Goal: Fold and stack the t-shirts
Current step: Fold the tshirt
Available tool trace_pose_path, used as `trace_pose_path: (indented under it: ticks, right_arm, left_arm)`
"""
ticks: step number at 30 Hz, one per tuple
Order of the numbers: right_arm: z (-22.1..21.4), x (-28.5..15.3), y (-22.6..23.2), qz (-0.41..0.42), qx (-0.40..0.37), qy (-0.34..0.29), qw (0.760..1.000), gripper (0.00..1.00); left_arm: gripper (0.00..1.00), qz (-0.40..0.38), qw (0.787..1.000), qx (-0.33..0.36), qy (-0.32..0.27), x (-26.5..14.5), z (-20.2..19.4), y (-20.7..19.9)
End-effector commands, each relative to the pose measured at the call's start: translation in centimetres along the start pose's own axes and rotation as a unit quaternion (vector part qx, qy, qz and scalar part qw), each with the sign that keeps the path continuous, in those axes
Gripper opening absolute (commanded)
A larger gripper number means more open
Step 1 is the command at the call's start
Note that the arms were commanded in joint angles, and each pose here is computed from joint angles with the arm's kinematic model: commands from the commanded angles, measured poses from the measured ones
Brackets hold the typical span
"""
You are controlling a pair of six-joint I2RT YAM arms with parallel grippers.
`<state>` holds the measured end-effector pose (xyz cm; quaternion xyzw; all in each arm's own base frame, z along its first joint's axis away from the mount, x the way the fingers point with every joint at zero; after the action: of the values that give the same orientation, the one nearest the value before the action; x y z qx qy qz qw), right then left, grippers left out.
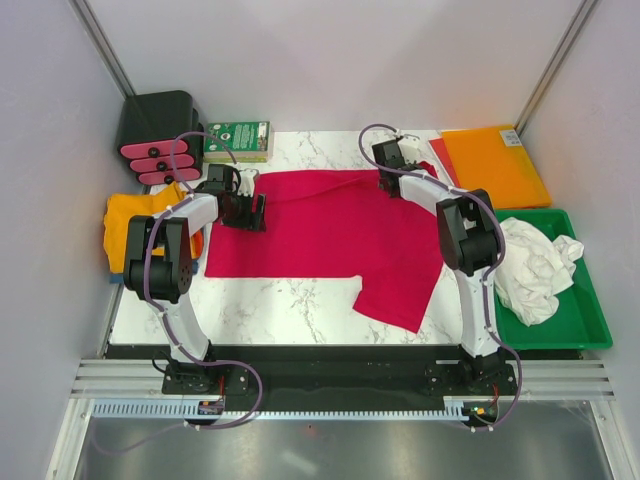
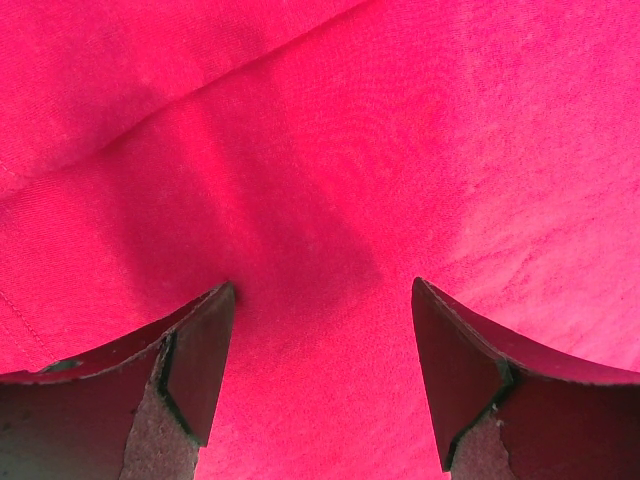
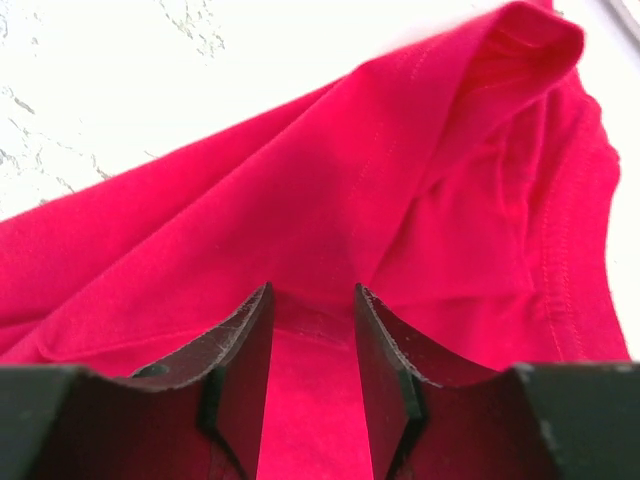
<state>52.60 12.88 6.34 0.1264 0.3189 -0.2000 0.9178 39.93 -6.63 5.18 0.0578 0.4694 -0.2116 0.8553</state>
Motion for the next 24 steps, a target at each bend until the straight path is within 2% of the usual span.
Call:
trace_pose_path:
  ticks: [1,10,13,17,24]
  right_arm:
    - [0.9,0.3,1.0,0.010,0.007,0.000,1.000,0.44]
    - [-0.1,0.1,0.2,0.000,0.009,0.010,1.000,0.35]
    - [-0.2,0.0,-0.1,-0.003,0.011,0.010,1.000,0.36]
    - [-0.4,-0.2,-0.4,-0.006,0.012,0.012,1.000,0.43]
    - [-0.6,-0.7,-0.5,0.004,0.024,0.011,1.000,0.44]
  left_arm:
    - [0.78,-0.010,1.000,-0.010,-0.005,0.4,0.0,-0.3]
    - [0.78,-0.012,1.000,-0.011,-0.005,0.4,-0.1,-0.4]
    - [0.78,-0.011,1.000,-0.010,-0.006,0.3,0.0,-0.4]
    - [0.78,-0.012,1.000,-0.010,-0.008,0.2,0.1,-0.4]
    - [0.78,-0.015,1.000,-0.012,-0.005,0.4,-0.1,-0.5]
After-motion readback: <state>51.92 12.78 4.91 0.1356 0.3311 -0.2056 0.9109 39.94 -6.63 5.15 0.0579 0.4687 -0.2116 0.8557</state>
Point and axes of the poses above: each gripper's point midway between its finger pads, its own x axis out along the fingers, its own y axis along the line the jaws close on, z = x × y, the point moved 3 cm from there along -x, back along the fingers, and after that the axes turned 7 degrees about x, right-handed, at the moved point
